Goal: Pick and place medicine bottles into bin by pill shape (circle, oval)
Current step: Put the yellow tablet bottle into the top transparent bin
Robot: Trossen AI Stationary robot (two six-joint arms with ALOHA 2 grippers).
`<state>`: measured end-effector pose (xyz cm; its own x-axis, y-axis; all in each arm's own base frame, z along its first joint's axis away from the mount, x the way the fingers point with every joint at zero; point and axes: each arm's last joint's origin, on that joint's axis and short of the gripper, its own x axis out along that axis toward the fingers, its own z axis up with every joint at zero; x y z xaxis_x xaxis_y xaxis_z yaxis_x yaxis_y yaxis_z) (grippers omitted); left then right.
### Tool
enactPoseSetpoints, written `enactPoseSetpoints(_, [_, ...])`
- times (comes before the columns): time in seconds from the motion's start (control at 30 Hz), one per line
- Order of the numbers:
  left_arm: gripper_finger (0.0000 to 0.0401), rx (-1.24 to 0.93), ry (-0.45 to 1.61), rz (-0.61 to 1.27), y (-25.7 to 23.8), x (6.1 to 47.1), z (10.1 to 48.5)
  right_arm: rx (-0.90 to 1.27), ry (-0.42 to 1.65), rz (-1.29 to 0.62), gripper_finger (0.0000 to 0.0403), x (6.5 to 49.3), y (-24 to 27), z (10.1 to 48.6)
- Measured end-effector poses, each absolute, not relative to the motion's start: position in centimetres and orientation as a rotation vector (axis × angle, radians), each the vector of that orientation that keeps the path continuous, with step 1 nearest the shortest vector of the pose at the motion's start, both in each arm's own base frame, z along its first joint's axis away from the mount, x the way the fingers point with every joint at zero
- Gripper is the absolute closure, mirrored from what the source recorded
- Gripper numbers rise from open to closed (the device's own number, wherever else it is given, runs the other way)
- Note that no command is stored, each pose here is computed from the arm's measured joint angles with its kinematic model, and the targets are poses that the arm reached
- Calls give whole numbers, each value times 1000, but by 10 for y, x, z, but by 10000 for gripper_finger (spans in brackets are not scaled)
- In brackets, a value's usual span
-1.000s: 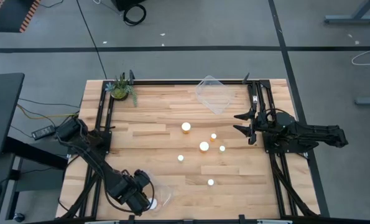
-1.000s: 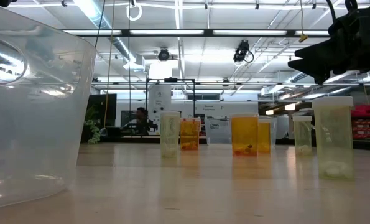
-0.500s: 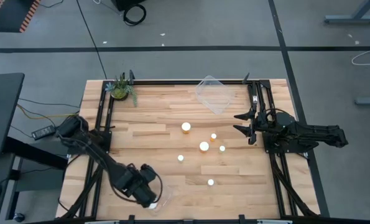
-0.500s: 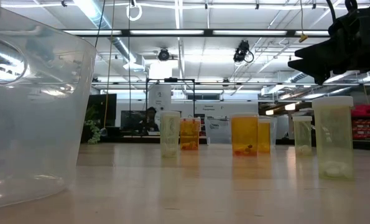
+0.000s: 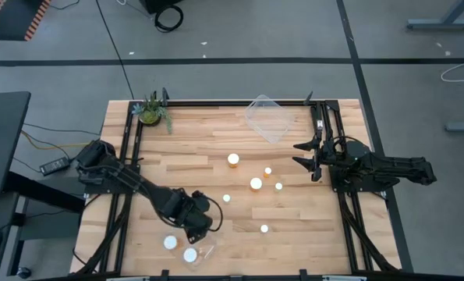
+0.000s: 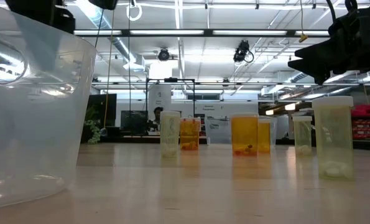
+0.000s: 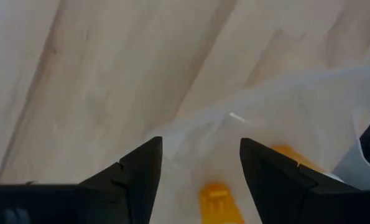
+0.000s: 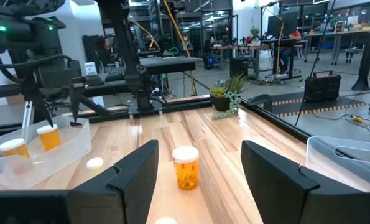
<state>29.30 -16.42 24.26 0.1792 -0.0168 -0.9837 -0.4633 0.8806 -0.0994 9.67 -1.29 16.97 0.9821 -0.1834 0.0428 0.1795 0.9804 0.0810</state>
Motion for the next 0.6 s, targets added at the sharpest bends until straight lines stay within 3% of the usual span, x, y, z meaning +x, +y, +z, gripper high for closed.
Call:
enactPoseSetpoints(0.37, [187, -360, 1275, 329, -123, 322, 240, 77, -50, -183, 166, 97, -13, 170])
enactPoseSetpoints(0.6, [184, -292, 1304, 320, -108, 344, 214, 77, -50, -182, 166, 97, -13, 170])
